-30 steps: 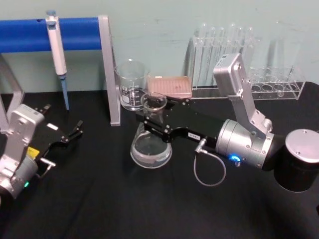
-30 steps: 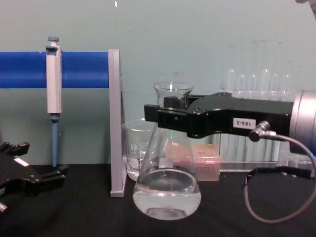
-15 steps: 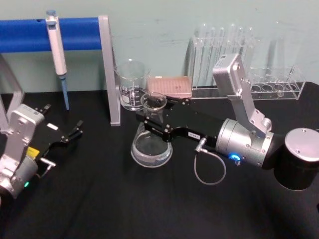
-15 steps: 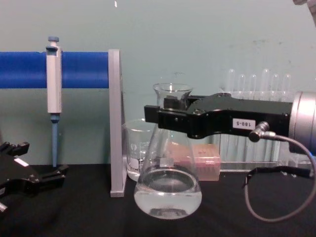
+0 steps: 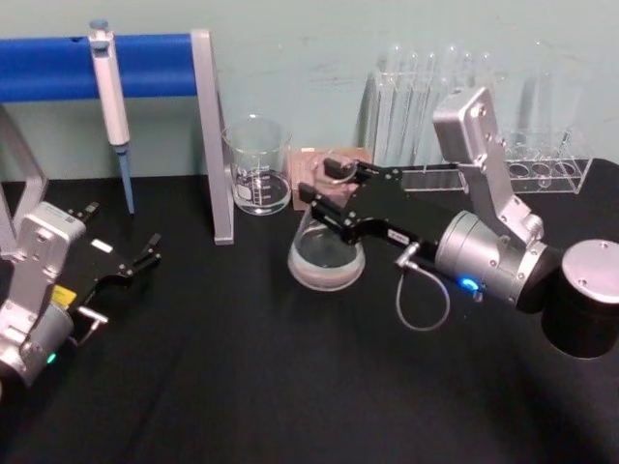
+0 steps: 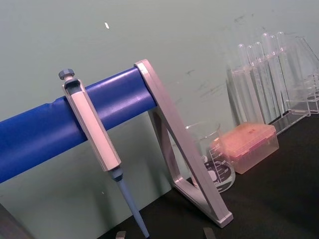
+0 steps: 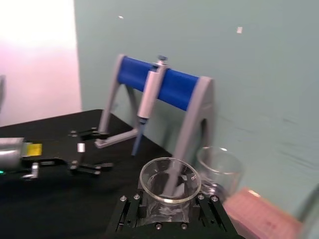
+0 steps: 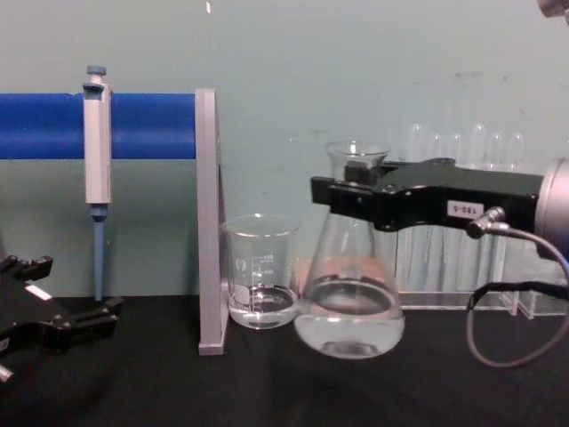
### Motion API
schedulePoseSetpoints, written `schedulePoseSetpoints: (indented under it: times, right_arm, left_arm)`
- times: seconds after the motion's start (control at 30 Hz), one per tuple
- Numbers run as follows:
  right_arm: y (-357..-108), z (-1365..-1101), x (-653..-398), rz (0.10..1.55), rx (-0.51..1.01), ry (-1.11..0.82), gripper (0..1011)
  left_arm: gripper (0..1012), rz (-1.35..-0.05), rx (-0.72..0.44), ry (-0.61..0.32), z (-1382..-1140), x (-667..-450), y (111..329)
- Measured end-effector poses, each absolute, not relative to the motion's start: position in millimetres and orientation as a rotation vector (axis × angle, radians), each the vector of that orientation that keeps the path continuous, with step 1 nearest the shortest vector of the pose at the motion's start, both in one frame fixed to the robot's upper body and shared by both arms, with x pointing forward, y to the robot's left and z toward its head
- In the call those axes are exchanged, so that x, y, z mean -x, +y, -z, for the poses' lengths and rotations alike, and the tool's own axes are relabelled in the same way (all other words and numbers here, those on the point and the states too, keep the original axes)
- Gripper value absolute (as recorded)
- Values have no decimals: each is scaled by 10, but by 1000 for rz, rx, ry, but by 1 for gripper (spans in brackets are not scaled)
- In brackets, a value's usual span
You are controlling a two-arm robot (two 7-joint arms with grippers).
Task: Grasp the erlenmeyer flask with one hand, shake it three times, then place it back.
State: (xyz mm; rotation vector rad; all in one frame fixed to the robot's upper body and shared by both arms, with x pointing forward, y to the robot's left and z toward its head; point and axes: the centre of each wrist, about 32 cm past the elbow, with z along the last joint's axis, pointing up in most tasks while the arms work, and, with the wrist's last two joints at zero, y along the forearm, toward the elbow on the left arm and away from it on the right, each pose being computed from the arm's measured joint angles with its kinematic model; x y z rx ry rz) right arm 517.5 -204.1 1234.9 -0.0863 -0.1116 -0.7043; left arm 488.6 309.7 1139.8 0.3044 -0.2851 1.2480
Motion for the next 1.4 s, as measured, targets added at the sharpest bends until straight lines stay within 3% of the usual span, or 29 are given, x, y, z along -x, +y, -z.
schedulePoseSetpoints:
  times: [0.6, 1.4]
  right_arm:
    - [-2297, -12341, -5243, 897, 96, -135, 451]
    - [-2443, -12326, -5231, 983, 107, -129, 451]
  left_arm:
    - [1001, -1248, -304, -285, -11398, -4886, 3097]
    - [1001, -1248, -304, -285, -11398, -4886, 3097]
